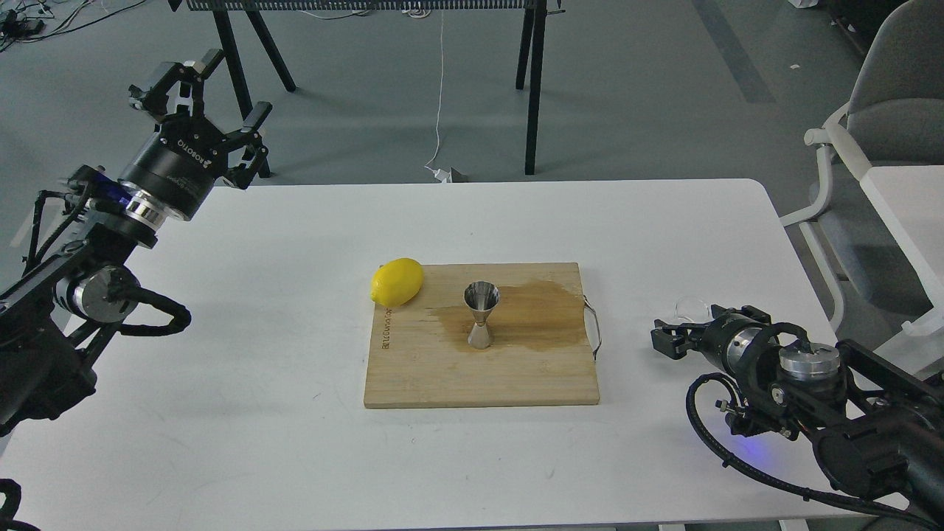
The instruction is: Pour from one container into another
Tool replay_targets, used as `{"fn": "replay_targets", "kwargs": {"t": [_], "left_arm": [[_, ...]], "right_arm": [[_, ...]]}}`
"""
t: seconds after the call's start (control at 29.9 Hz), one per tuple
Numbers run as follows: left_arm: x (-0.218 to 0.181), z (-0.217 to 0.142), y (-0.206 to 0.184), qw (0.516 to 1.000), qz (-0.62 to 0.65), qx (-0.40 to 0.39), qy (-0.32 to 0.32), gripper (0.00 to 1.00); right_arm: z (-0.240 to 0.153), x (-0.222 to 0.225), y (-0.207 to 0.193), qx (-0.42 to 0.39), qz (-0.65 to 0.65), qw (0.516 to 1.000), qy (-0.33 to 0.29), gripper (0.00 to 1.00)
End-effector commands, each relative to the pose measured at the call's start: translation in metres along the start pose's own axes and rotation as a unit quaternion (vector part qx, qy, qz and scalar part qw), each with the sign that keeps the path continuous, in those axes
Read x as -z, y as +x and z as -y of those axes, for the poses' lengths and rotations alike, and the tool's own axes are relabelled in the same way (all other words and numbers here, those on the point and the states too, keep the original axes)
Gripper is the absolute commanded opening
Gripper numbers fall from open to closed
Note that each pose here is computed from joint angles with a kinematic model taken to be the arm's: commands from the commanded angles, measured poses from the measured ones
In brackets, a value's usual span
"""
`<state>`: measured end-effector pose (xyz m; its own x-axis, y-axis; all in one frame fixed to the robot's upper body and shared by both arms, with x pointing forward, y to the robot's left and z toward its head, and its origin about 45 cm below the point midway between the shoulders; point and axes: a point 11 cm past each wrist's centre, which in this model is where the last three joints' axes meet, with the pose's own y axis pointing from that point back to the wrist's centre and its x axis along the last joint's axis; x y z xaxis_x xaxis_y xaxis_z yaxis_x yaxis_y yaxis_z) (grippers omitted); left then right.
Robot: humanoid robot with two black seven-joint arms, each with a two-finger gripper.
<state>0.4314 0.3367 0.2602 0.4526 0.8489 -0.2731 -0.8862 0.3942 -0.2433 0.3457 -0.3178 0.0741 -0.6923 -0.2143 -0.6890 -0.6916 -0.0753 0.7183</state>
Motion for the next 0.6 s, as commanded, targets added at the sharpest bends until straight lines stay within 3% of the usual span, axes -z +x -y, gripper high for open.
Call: {"fn": "replay_targets", "kwargs": {"t": [0.0,0.57], "left_arm": [[0.0003,-0.0003,0.0007,1.000,0.000,-0.001,0.001,0.80],[0.0010,-0.0020,0.0044,1.000,0.001,-0.007,0.002,0.80]], "right_arm": [[0.0001,-0.0005,0.0008,0.000,-0.003,1.000,0.000,0.91],[0.0006,-0.0040,0.0045,-0.004,-0.022,1.000,-0.003,0.78]]}}
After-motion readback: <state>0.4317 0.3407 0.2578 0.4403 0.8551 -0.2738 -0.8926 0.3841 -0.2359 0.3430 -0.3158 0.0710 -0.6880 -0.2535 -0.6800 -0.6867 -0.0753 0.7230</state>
